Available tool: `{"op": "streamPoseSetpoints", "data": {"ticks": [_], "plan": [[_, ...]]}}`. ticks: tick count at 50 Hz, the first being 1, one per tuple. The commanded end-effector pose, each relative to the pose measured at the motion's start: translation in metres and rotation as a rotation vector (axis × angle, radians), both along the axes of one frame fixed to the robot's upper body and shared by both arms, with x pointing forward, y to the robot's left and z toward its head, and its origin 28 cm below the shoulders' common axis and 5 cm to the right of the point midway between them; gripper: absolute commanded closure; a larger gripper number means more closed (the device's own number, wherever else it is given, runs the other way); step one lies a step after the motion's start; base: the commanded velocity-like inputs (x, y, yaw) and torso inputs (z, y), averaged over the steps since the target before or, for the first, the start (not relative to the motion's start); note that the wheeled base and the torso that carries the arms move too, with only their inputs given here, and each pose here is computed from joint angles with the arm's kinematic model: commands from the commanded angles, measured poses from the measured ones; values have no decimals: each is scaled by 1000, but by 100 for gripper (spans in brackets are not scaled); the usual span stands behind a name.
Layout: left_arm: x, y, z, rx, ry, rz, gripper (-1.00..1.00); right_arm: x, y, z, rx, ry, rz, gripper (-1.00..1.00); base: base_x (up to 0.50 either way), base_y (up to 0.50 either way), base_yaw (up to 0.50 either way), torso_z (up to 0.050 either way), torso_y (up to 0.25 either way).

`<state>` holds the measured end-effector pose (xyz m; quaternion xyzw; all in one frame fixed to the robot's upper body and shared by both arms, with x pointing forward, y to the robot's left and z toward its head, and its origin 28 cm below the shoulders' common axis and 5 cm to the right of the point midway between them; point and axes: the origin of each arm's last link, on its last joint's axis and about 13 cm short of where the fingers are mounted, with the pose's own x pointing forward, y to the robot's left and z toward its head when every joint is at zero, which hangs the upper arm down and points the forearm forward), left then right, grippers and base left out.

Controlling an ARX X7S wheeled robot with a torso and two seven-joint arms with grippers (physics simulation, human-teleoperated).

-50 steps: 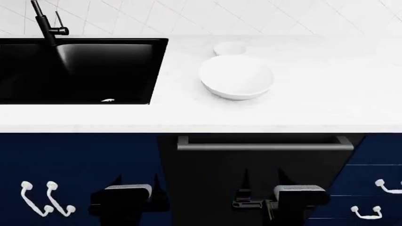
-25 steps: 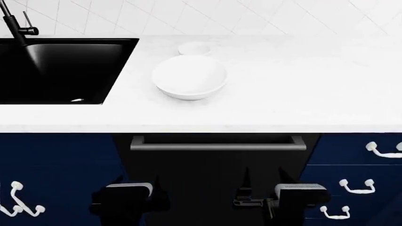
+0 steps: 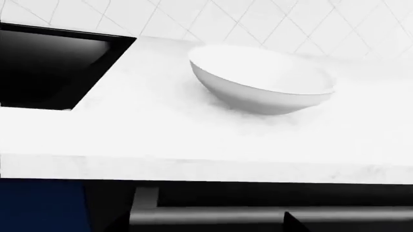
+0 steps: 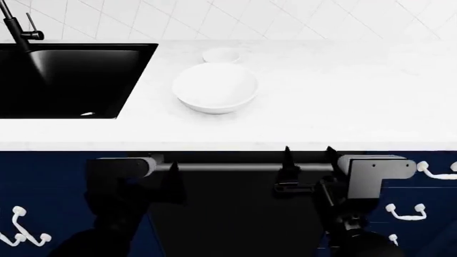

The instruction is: Stack the bowls in the sink.

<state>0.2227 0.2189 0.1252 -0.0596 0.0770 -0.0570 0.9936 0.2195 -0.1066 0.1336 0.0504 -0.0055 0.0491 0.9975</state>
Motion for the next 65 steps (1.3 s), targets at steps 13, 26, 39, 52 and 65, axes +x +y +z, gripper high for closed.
{"op": "streamPoseSetpoints", "data": {"ticks": [13, 26, 39, 52, 65], "plan": [[20, 18, 94, -41, 43, -70, -100, 1, -29, 106, 67, -11, 52, -100, 0, 0, 0, 0, 0], [24, 18, 123, -101, 53, -102, -100, 4, -39, 130, 29, -53, 73, -100, 0, 0, 0, 0, 0], [20, 19, 142, -97, 39, -94, -100, 8, -38, 144, 19, -103, 90, -100, 318, 0, 0, 0, 0], [21, 19, 157, -114, 54, -103, -100, 8, -38, 154, 4, -119, 107, -100, 500, 0, 0, 0, 0], [20, 20, 159, -116, 51, -94, -100, 8, -39, 157, 4, -127, 110, -100, 500, 0, 0, 0, 0]]}}
